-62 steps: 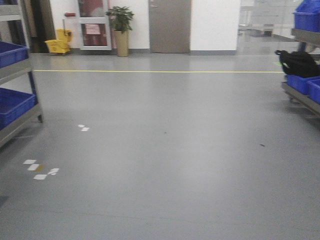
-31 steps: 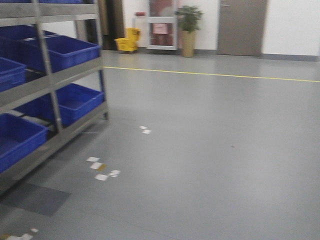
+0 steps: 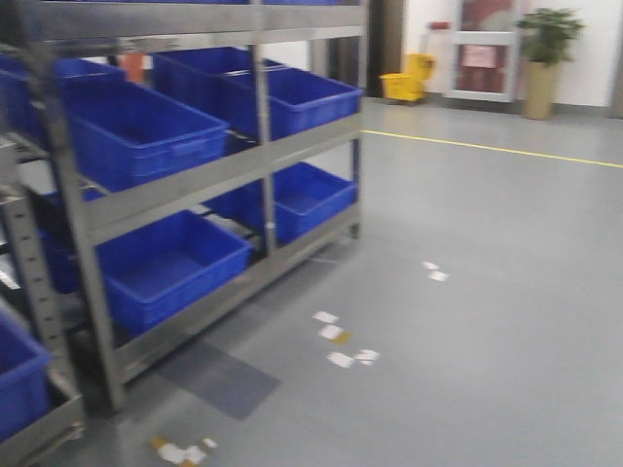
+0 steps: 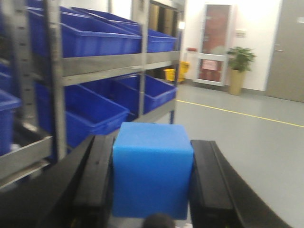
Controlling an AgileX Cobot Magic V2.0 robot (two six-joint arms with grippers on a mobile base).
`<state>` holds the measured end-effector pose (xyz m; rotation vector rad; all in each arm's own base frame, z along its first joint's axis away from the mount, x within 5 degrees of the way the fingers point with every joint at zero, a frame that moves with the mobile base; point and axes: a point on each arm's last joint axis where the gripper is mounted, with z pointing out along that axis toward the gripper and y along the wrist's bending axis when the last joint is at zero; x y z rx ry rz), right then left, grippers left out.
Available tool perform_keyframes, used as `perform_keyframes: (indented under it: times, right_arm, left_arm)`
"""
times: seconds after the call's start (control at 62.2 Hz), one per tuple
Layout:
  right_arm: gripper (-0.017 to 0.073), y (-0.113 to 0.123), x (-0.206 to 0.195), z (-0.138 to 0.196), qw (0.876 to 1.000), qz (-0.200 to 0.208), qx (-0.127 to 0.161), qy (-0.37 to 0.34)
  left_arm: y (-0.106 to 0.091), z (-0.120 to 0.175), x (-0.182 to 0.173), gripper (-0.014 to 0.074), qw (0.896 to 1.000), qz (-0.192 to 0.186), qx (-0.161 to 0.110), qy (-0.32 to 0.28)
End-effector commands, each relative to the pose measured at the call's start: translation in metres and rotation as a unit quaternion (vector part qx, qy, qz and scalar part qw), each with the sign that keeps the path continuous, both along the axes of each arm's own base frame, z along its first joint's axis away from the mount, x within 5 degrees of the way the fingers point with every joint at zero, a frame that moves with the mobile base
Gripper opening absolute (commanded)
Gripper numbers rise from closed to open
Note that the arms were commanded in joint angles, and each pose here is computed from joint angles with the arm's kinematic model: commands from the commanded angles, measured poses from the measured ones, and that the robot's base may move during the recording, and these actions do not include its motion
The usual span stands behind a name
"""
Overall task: Sort and place red and blue blocks on shelf
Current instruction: 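Turn the base toward the shelf of blue bins and approach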
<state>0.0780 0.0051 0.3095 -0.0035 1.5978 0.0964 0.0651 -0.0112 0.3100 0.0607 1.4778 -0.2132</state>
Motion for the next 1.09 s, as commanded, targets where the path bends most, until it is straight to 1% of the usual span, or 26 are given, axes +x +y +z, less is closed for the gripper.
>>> perform_keyframes:
  times: [0.0,1.076]
  right_arm:
    - [0.035,-0.001,-0.0003,0.0171,0.998,-0.006,-0.001,-0.056]
    - [0.035,-0.001,-0.0003,0.0171,0.998,-0.006,-0.001,-0.056]
  left_arm:
    - [-0.0002,0.0174,-0.0022,0.0281,0.998,-0.004,-0.014,-0.055]
    - [-0.0002,0.0174,-0.0022,0.0281,0.998,-0.004,-0.014,-0.055]
